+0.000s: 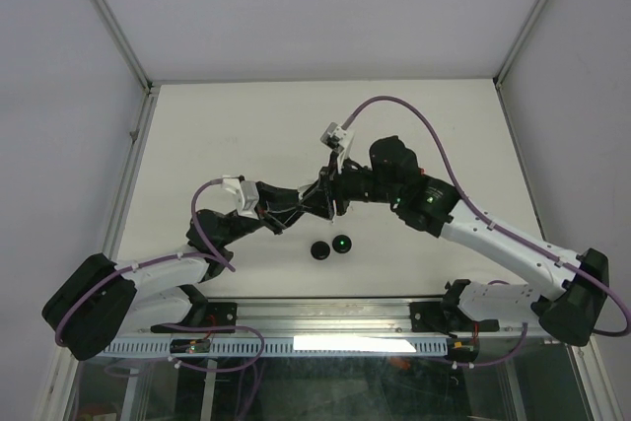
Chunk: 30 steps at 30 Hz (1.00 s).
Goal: Insert the wireless bluetooth earbuds into the charging case
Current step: Place the earbud in the charging case, then pick up the earbud from the center of the board.
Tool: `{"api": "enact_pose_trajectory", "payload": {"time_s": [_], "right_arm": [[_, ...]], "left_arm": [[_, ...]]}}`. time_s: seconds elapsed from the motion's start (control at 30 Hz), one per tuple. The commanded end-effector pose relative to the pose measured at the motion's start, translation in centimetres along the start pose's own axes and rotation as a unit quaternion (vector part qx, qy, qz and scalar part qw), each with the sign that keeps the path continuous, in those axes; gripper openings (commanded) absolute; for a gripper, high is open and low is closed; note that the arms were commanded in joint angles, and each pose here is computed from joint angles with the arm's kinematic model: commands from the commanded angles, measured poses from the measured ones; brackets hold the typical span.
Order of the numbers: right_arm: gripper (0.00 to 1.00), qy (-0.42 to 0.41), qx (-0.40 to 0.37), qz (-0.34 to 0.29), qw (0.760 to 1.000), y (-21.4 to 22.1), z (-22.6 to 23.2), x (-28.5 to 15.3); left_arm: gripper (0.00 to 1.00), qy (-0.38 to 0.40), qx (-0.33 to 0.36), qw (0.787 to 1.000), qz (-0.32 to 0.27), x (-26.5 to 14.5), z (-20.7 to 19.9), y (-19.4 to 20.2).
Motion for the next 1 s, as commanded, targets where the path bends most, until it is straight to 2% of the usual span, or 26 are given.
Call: {"api": "enact_pose_trajectory", "payload": {"time_s": [0.0,0.17,0.37,0.47,0.7,0.97], "right_arm": [[0.43,-0.016,-0.024,-0.059,0.998,-3.5,0.9,-0.3],[0.44,0.025,-0.037,-0.039,0.998,-2.7,0.3,-1.1],[0.45,0.113,-0.031,0.046,0.992,1.2,-1.9,-1.5],[0.44,0.158,-0.022,0.09,0.983,3.5,-3.2,-1.5],[0.43,0.224,0.009,0.203,0.953,9.4,-5.7,0.0],[0.4,0.27,0.045,0.244,0.931,13.7,-8.1,3.0]], "left_arm": [[0.1,0.013,0.023,0.999,-0.035,0.5,-0.5,-1.8],[0.09,-0.056,0.019,0.998,-0.036,-0.5,0.6,-1.3],[0.1,-0.179,0.006,0.984,-0.021,-3.2,2.4,0.5],[0.1,-0.216,-0.003,0.976,-0.011,-4.4,2.7,1.3],[0.1,-0.245,-0.02,0.969,-0.002,-6.2,2.4,1.9],[0.11,-0.241,-0.035,0.97,-0.007,-6.3,2.1,1.7]]}}
Point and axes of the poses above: each gripper's point midway between its finger pads, its own x axis out along the fingers, its own z axis along the line the jaws close on, y = z × x, the point moved 8 cm from there along -x, back along the fingers, and after that the axes turned 11 degrees about -x, right-handed, at the moved point
